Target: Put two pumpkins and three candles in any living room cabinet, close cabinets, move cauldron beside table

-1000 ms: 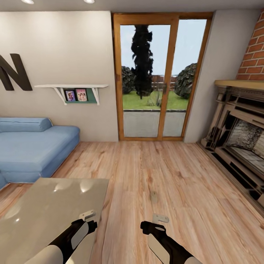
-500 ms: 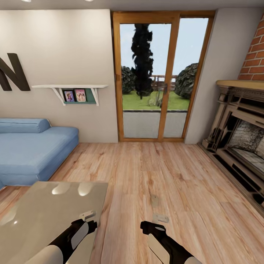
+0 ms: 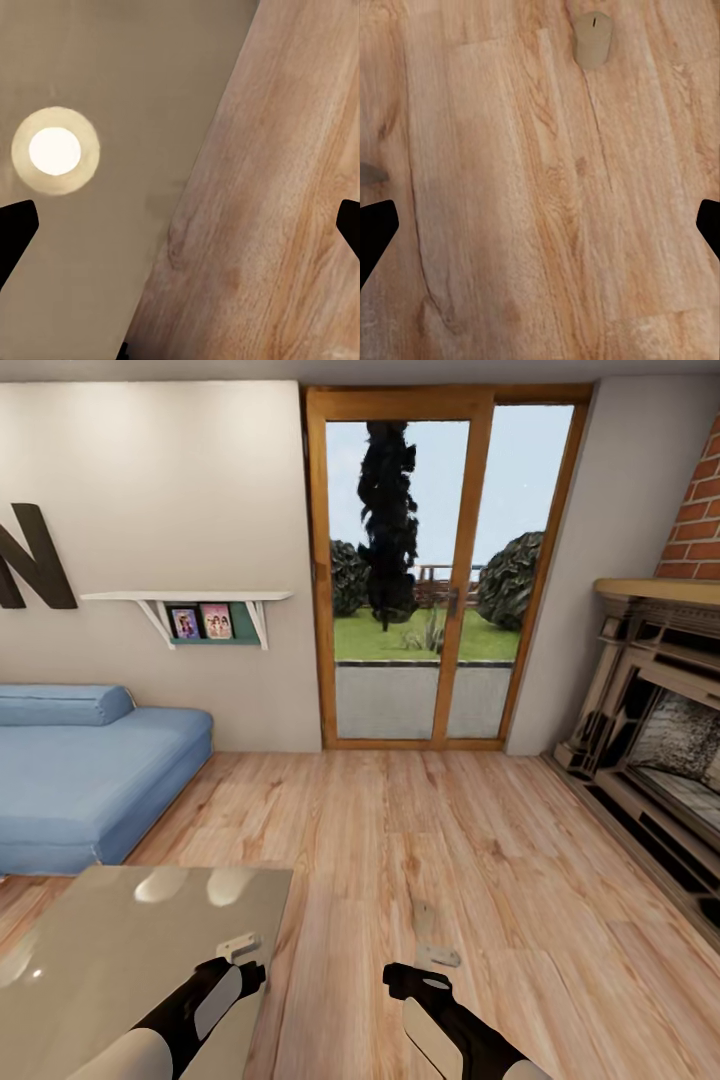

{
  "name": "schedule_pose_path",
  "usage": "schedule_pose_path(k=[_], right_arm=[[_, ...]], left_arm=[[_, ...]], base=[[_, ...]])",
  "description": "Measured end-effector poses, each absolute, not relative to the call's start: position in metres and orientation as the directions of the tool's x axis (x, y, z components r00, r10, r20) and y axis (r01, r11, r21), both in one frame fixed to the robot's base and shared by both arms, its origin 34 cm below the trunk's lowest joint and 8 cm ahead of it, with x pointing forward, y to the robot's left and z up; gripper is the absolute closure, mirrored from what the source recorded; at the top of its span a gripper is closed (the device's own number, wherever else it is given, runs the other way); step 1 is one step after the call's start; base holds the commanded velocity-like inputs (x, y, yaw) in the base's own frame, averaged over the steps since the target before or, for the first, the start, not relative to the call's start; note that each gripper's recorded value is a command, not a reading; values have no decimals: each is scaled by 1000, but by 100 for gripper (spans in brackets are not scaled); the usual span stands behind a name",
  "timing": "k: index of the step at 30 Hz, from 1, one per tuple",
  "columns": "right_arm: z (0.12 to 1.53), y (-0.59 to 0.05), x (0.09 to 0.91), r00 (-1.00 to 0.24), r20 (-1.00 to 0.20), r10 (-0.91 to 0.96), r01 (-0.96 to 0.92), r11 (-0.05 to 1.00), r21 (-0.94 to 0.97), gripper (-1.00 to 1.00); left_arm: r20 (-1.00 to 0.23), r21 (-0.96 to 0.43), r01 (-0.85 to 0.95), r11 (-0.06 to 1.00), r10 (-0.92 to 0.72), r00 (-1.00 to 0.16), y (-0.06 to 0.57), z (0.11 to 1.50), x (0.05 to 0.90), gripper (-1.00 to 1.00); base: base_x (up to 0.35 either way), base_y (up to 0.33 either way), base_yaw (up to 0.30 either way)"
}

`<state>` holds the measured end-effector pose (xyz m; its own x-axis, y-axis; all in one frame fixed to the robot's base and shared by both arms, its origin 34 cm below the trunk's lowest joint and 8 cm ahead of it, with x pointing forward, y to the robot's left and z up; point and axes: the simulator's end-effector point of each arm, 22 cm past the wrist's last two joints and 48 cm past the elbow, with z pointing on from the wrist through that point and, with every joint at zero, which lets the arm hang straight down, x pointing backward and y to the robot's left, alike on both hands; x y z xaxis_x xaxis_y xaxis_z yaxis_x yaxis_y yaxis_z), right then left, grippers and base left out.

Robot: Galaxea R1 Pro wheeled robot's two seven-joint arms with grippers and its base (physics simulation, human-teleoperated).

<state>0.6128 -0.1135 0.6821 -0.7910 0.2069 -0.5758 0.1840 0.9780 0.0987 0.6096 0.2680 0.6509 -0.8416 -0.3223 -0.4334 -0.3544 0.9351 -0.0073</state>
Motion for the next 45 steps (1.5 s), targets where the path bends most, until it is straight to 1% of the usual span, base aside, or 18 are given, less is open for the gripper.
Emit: schedule_pose_path(k=[12, 32, 45], right_arm=[[682, -114, 613, -791, -575, 208, 185, 978, 99, -100], [682, -114, 613, -792, -574, 207, 184, 978, 99, -100], [681, -113, 612, -794, -572, 205, 183, 978, 97, -100]], left_arm=[[-435, -2, -344, 939, -311, -845, 267, 651, 610, -100], [-435, 1, -336, 942, -302, -848, 266, 651, 609, -100], [-435, 2, -336, 942, -302, -848, 266, 650, 609, -100]], base=[[132, 0, -31], [39, 0, -265], [241, 0, -37]])
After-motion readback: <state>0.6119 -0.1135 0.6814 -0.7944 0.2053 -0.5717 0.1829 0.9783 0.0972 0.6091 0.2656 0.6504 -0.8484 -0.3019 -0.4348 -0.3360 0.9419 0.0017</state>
